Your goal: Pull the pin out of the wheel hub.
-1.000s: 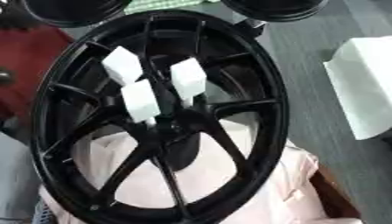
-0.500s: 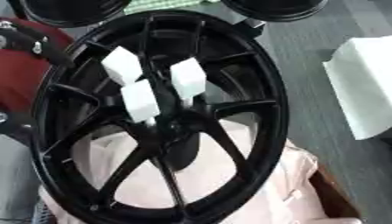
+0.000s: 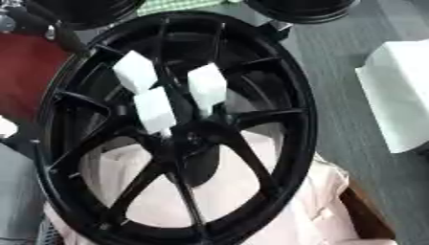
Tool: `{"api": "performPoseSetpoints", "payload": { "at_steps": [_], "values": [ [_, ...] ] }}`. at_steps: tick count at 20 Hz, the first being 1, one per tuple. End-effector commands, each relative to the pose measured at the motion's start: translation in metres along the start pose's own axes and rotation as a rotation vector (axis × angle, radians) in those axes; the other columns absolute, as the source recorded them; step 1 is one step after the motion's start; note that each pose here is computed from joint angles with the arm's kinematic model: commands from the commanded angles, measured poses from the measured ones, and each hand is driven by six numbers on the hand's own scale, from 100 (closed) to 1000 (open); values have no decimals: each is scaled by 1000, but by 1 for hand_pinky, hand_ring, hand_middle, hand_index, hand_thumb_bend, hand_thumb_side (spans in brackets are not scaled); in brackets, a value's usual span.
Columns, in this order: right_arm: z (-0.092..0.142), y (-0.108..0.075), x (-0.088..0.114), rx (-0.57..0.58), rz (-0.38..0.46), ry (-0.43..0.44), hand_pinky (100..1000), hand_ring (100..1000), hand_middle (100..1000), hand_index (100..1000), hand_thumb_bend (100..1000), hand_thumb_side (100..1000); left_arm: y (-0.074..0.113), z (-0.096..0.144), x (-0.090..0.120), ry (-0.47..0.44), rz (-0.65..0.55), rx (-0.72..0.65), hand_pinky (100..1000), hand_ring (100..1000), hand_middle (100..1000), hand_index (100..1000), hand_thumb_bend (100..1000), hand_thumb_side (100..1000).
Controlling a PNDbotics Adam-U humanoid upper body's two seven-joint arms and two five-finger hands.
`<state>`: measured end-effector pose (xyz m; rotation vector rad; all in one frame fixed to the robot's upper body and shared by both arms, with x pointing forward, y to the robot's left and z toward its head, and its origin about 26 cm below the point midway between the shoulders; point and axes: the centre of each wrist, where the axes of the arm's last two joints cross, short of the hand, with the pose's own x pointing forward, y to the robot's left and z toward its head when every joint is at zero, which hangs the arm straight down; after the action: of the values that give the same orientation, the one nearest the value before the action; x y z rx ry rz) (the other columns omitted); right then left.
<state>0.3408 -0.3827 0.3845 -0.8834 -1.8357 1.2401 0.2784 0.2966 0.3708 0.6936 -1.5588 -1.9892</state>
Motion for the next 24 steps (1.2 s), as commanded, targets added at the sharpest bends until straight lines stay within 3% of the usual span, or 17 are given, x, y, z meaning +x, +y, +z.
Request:
{"api": "performPoseSetpoints", "payload": {
  "at_steps": [1,8,14,18,19,20,24],
  "values": [
    [2,-13,3,-20,29,0,836,763,679,731,100,481,11,0,1,10,-22,55,846,826,772,870,612,338],
    [1,-11,2,-15,24,-3,836,763,679,731,100,482,20,-21,-15,-19,46,61,836,818,770,836,510,223],
    [0,-9,1,-16,17,-4,836,762,678,731,100,483,21,-35,-23,-50,79,36,830,810,762,824,507,129],
    [-1,-8,1,-15,13,-6,836,761,677,730,100,484,20,-42,-27,-68,107,25,826,806,757,819,515,113],
    [-1,-8,1,-15,12,-8,836,761,677,730,100,484,20,-44,-29,-72,117,20,826,806,757,819,507,118],
    [-1,-7,2,-16,11,-8,836,761,676,729,100,484,20,-46,-30,-75,127,16,827,809,762,826,439,151],
    [-2,-7,2,-19,9,-14,836,760,675,729,100,484,19,-53,-34,-83,157,-2,826,810,767,835,436,155]
  ]
}}
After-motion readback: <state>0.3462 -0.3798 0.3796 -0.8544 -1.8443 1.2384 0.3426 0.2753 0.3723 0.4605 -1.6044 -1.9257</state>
